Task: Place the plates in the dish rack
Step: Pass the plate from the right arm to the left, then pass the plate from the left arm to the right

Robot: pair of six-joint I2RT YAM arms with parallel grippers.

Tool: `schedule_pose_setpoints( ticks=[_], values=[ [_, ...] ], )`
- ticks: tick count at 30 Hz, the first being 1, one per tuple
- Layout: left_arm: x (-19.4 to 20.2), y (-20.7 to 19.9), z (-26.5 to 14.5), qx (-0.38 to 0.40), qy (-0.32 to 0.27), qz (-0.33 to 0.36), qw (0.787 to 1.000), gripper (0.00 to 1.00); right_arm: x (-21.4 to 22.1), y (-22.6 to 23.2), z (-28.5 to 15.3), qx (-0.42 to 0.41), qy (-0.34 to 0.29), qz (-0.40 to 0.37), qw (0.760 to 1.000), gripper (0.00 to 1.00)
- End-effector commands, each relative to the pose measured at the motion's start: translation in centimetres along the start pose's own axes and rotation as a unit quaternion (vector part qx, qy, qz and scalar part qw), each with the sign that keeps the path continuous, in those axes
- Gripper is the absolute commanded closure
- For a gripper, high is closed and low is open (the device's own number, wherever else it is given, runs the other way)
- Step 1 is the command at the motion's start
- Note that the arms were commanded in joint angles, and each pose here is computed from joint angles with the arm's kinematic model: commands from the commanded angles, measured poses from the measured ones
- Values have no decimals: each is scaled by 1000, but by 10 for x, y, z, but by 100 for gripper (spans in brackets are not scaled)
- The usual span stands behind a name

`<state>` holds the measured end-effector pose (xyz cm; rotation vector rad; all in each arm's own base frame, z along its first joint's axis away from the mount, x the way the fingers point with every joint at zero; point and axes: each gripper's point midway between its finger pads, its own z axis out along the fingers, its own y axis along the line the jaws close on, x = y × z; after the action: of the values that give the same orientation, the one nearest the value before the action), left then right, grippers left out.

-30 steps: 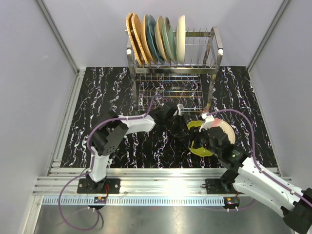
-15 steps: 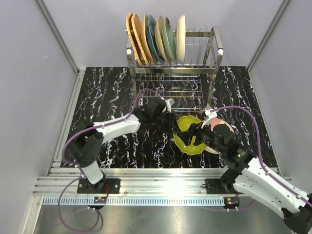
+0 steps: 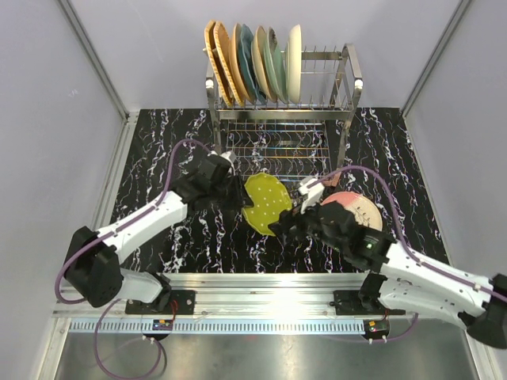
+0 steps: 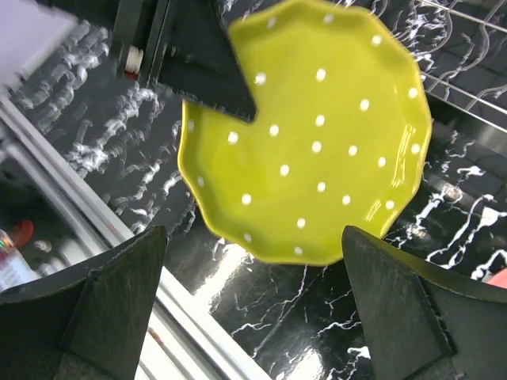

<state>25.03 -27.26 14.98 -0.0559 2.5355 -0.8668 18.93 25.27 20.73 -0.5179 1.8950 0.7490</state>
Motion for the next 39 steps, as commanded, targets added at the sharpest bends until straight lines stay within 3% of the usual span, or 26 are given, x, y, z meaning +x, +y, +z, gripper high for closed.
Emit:
schedule_pose_setpoints(
  ticks=[1,5,7,14,20,26,32,39],
  values=[
    [-30,-12,-24,23,-69,-9,997,100,-22,7,14,57,-38,-80,994,0],
    [-36,-3,-36,32,-77,-45,995,100,-13,32,28,92,-41,-170,980,0],
    [-35,-8,-44,55,-75,-57,994,100,-16,49,32,89,-56,-178,978,0],
    [-36,-17,-62,79,-74,-60,992,100,20,69,63,98,-17,-251,963,0],
    [-25,-24,-68,108,-56,-70,990,100,21,50,86,203,-15,-303,931,0],
    [-16,-20,-76,100,-44,-52,993,100,27,35,103,246,-5,-350,904,2],
    [-9,-11,-78,71,-14,-17,997,100,18,26,96,278,-19,-363,889,21],
    [-8,-18,-74,110,2,-26,994,100,27,22,96,282,-10,-358,890,43]
  ],
)
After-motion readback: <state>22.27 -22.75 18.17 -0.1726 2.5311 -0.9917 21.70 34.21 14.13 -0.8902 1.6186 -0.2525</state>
